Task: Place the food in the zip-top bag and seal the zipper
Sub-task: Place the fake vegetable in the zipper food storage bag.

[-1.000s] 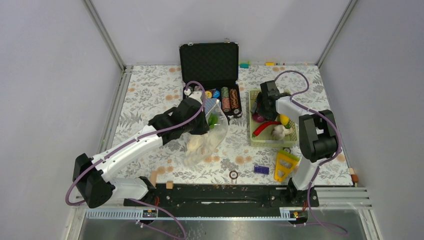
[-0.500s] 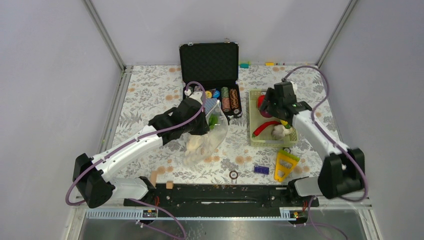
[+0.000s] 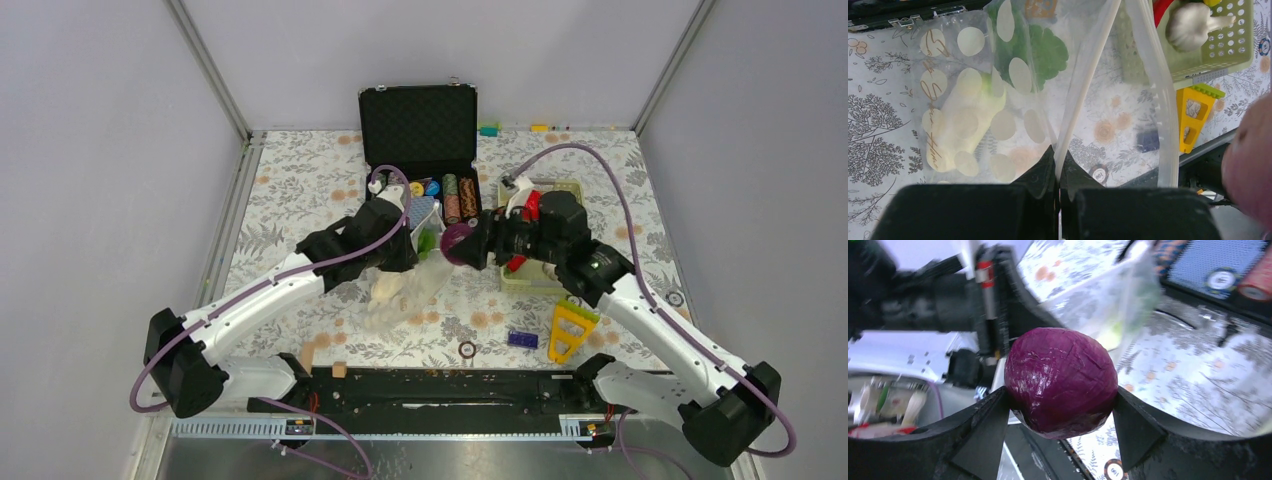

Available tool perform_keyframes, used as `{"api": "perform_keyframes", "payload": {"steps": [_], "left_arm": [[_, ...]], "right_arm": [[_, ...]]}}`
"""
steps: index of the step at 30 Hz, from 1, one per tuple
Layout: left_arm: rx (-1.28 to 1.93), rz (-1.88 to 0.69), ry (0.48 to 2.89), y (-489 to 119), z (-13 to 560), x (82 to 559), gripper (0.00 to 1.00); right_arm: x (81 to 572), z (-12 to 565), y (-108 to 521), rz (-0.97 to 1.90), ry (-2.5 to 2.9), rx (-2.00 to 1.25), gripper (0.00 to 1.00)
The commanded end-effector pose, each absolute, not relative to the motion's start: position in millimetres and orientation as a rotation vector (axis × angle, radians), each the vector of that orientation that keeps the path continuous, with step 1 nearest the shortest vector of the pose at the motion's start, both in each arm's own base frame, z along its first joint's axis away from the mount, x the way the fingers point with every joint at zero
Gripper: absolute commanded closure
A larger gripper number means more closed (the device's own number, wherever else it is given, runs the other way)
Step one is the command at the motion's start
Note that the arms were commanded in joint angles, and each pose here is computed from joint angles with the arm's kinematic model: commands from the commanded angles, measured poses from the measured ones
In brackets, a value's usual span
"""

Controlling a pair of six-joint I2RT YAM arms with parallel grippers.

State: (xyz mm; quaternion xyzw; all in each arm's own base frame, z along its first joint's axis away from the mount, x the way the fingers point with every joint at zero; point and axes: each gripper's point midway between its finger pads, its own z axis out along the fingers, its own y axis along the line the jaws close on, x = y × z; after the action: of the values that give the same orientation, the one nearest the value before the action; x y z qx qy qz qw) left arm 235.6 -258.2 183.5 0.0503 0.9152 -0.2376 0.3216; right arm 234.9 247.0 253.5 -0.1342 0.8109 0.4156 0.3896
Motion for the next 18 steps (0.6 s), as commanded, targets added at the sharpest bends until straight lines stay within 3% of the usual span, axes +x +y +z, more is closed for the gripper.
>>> {"api": "perform_keyframes", "payload": {"steps": [1, 5, 12, 18], "left_arm": [[0.129, -0.672, 2.331, -261.2, 199.2, 241.2, 1.00], [0.135, -0.688, 2.339, -264.4, 198.3, 240.0, 1.00], [0.134, -0.717, 2.325, -265.4, 202.9, 237.7, 1.00], [0.137, -0.727, 2.321, -265.7, 205.0, 236.4, 1.00]], "right_arm": [[208.4, 285.6, 290.8, 1.208, 1.905, -0.576, 0.55], [208.1, 267.3, 307.6, 1.149, 1.982, -0.618, 0.54], [214.0, 247.5, 310.6, 1.065, 2.047, -0.605, 0.37], [219.4, 243.4, 307.1, 1.001, 2.071, -0.587, 0.03]]}}
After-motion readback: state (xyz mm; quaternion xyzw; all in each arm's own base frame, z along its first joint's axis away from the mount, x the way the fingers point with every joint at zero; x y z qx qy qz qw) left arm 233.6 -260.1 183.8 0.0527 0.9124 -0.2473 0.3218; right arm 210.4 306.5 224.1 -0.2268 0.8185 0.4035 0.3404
